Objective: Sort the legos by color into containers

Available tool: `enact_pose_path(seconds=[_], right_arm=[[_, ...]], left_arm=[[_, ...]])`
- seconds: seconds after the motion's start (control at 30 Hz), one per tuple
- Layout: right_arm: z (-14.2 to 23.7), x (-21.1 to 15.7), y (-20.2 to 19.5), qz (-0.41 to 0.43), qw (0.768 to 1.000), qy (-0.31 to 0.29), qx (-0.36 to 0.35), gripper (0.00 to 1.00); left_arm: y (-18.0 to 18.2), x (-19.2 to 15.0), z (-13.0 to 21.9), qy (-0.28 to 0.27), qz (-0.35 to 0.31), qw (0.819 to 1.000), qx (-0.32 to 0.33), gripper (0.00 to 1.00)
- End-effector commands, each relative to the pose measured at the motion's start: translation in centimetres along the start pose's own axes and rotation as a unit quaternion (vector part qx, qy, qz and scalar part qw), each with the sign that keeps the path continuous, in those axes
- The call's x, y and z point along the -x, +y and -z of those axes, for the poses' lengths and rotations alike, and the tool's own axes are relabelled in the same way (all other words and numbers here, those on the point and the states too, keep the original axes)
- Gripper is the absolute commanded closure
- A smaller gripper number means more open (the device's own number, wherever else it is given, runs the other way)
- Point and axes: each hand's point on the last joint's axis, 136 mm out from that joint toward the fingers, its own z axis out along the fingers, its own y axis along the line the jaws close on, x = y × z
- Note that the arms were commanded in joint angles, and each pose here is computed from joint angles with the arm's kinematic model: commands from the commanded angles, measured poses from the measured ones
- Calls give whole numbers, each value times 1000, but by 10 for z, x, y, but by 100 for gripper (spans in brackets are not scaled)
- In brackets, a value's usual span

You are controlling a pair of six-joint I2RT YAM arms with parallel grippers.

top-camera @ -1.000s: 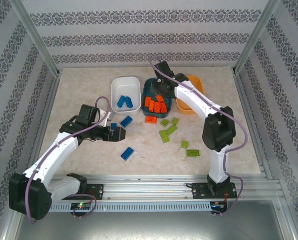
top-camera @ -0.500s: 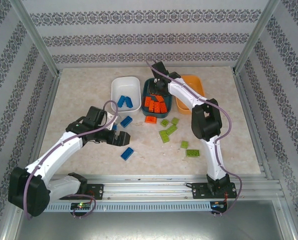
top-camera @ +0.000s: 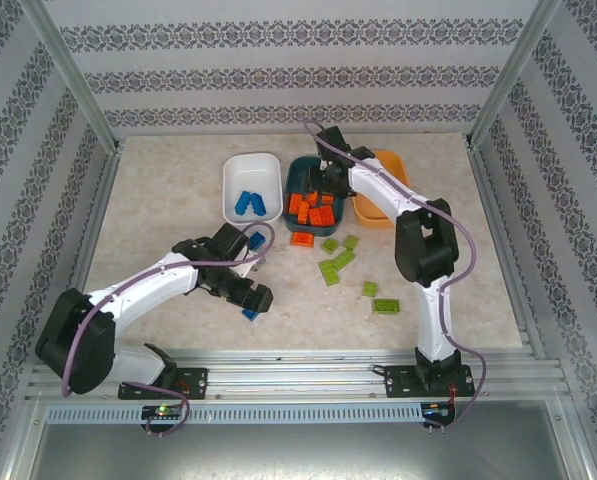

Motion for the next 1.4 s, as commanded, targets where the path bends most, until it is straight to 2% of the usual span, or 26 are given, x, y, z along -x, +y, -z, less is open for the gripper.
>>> enact_pose_path(seconds=[0.0,0.1,0.27,0.33,0.47,0.6,0.7,0.9,1.07,1.23,1.37], right_arm=[[56,1,0,-11,999,-40,31,41],[77,-27,-12,-29,998,-39,42,41],[90,-96,-44,-48,999,1,21,39],[95,-123,-62,-65,998,10,4,35],[107,-172,-103,-111,993,10,-43,16],[119,-205,-130,-170,984,0,-60,13],[124,-224,-145,-236,969,-3,-74,16],[141,-247,-175,-361,920,-4,-155,20],[138,-248,-170,-413,899,8,-147,20],[129,-258,-169,-440,884,37,-155,18],[125,-267,-172,-461,870,49,-165,17]], left_arm=[[3,-8,-6,32,-2,999,28,9],[10,-9,-12,46,2,998,49,11],[15,-10,-20,66,-4,995,76,14],[15,-9,-22,71,-8,994,81,16],[14,-11,-28,82,-18,993,86,20],[14,-14,-35,97,-21,991,92,27],[16,-15,-39,106,-21,989,98,31],[15,-17,-44,120,-27,987,102,44],[15,-17,-43,118,-29,987,106,54],[17,-9,-29,91,-31,988,123,60],[10,8,-8,43,-24,991,127,63]])
